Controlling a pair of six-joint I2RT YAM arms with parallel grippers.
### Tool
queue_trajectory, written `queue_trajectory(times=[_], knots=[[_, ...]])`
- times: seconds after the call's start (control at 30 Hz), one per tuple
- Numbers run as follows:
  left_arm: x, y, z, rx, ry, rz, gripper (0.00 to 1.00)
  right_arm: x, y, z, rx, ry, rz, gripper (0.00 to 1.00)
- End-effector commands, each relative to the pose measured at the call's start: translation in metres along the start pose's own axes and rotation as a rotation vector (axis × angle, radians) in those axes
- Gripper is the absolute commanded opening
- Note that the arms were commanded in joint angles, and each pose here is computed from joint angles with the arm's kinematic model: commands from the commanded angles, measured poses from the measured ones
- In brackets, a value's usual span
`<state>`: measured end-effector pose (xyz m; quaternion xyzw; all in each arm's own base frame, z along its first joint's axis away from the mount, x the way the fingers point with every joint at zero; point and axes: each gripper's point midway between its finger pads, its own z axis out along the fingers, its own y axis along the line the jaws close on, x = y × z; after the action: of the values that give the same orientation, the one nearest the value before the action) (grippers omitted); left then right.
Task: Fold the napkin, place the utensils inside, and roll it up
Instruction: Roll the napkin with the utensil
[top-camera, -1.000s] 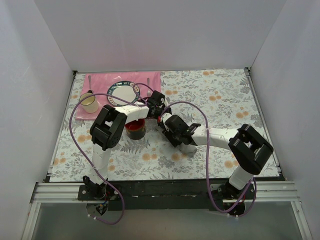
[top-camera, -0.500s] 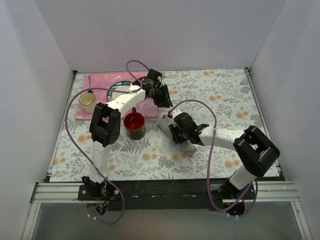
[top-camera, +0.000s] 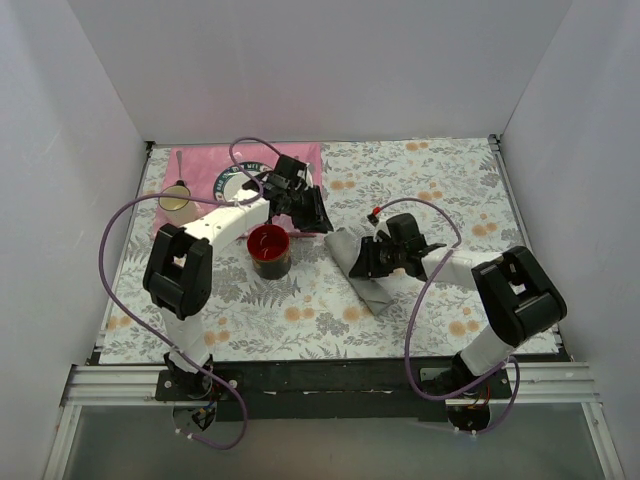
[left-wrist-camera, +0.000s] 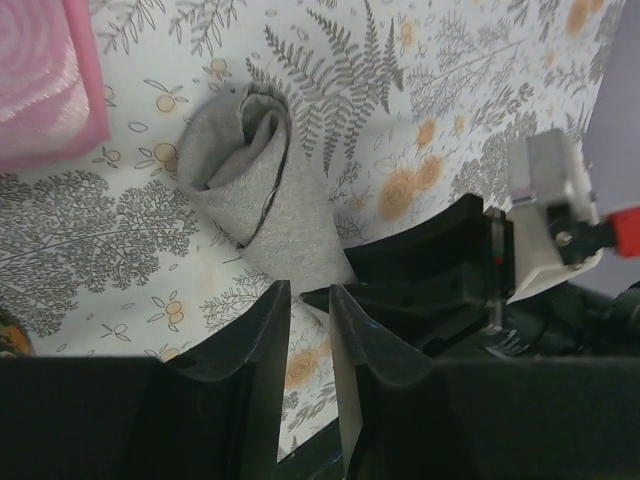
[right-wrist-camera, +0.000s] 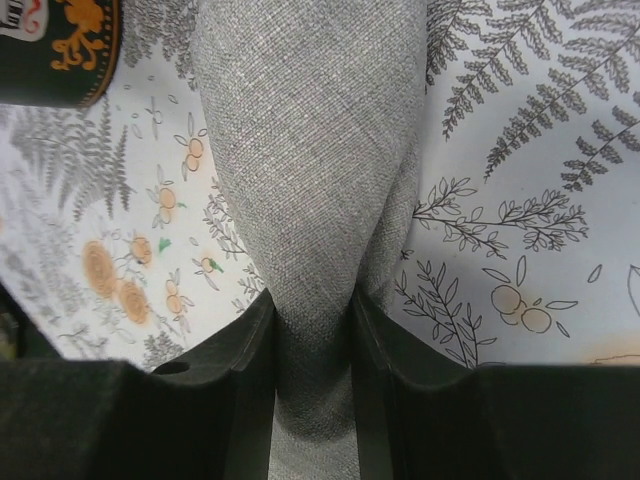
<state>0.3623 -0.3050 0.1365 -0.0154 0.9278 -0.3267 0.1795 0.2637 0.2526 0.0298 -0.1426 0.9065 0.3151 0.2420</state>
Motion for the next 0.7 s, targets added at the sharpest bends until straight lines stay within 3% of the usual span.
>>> queue_trajectory(times=[0.0,0.2,0.43,0.67], knots=[[0.034,-0.027,-0.004,0.087,0.052,0.053,0.21,0.051,0.001,-0.006,-0.143,0.177,0.211,0.11],[0.063,-0.045,0.012,0.157,0.114,0.059,0.2,0.058,-0.006,-0.011,-0.236,0.175,0.334,0.11],[0.065,-0.042,0.043,0.168,0.14,0.018,0.18,0.064,-0.01,-0.011,-0.237,0.178,0.353,0.11],[0.072,0.005,0.082,0.028,0.138,-0.004,0.16,0.061,-0.01,-0.012,-0.226,0.171,0.341,0.11]])
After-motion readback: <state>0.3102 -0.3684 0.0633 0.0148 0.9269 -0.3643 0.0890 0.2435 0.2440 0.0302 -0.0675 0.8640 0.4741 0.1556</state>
